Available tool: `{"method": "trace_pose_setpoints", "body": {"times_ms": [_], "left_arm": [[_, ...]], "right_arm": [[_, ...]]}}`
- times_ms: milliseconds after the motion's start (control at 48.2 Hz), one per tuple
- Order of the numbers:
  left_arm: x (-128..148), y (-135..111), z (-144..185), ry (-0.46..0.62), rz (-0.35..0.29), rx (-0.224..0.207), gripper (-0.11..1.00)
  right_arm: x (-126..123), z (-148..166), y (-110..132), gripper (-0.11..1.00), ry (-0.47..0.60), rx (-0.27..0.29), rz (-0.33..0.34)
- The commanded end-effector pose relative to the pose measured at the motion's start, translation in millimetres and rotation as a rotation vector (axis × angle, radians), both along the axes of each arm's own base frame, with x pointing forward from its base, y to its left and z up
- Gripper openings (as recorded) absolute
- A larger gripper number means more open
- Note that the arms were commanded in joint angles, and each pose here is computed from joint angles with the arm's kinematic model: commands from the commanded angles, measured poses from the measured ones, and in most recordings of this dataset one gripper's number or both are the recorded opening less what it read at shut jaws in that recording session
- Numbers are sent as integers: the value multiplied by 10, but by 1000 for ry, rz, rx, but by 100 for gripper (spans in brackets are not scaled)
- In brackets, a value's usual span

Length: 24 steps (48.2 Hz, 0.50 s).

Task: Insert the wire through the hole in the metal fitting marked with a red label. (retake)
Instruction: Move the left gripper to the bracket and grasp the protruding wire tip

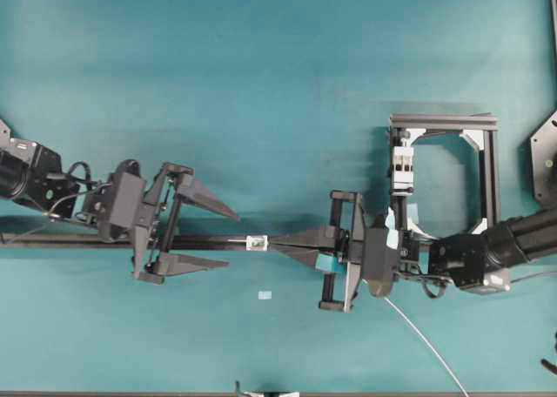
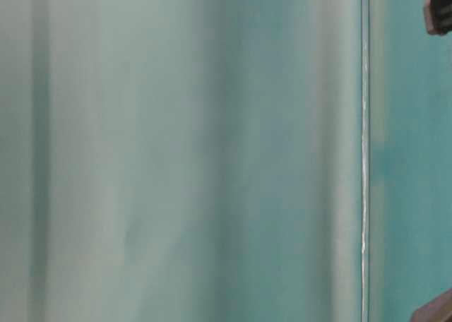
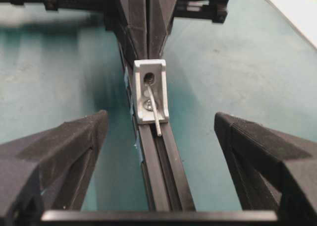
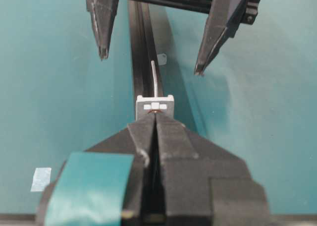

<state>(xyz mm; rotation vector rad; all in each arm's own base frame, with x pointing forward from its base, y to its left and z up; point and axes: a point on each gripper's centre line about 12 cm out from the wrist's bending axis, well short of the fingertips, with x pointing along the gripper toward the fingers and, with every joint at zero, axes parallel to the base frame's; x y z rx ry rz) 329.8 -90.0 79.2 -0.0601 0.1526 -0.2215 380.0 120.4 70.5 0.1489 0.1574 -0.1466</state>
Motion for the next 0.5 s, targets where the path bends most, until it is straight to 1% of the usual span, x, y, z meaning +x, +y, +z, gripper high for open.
{"method": "trace_pose_setpoints", "body": {"times_ms": [0,124,477], "left_arm": [[87,-47,74,-8,-5,-24,58],[148,-66,77,12,1,-66,48],[154,-62,78,13,3,-70,45]], "right_arm": [[26,61,-13,2,-13,7,-5],[25,54,-13,2,-12,7,-5],[22,35,-8,2,4,10,-1]]}}
